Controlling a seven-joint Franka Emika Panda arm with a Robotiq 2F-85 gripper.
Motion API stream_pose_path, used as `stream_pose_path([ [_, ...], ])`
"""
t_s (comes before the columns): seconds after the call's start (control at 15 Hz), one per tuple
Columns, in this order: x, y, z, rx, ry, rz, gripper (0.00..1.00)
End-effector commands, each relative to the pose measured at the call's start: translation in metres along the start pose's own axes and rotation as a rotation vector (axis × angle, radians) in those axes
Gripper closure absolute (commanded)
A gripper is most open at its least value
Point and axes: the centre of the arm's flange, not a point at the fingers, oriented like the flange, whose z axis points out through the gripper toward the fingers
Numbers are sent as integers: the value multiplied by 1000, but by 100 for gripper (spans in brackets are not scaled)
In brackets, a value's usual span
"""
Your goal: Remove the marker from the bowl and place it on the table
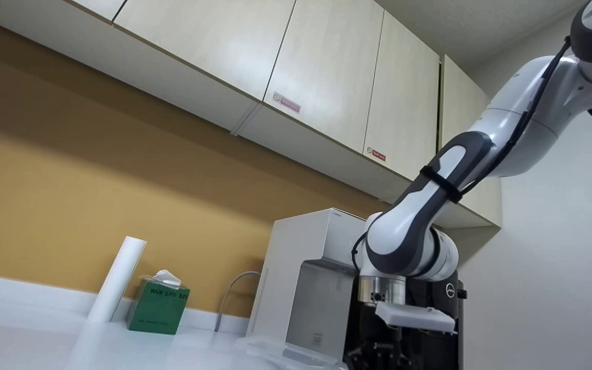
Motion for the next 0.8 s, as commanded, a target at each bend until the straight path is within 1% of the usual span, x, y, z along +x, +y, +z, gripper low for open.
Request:
stream_pose_path([
  [0.0, 7, -5, -2, 6, 14, 18, 75],
  [0.07, 8, -5, -1, 5, 12, 21, 53],
  [0.13, 8, -5, -2, 5, 10, 21, 50],
  [0.2, 9, -5, -2, 4, 12, 24, 49],
  [0.27, 9, -5, -3, 3, 15, 27, 44],
  [0.47, 11, -5, -12, 6, 37, 30, 21],
  [0.67, 14, -4, -28, 7, 78, 43, 2],
  [0.73, 15, -4, -37, 11, 95, 50, 0],
])
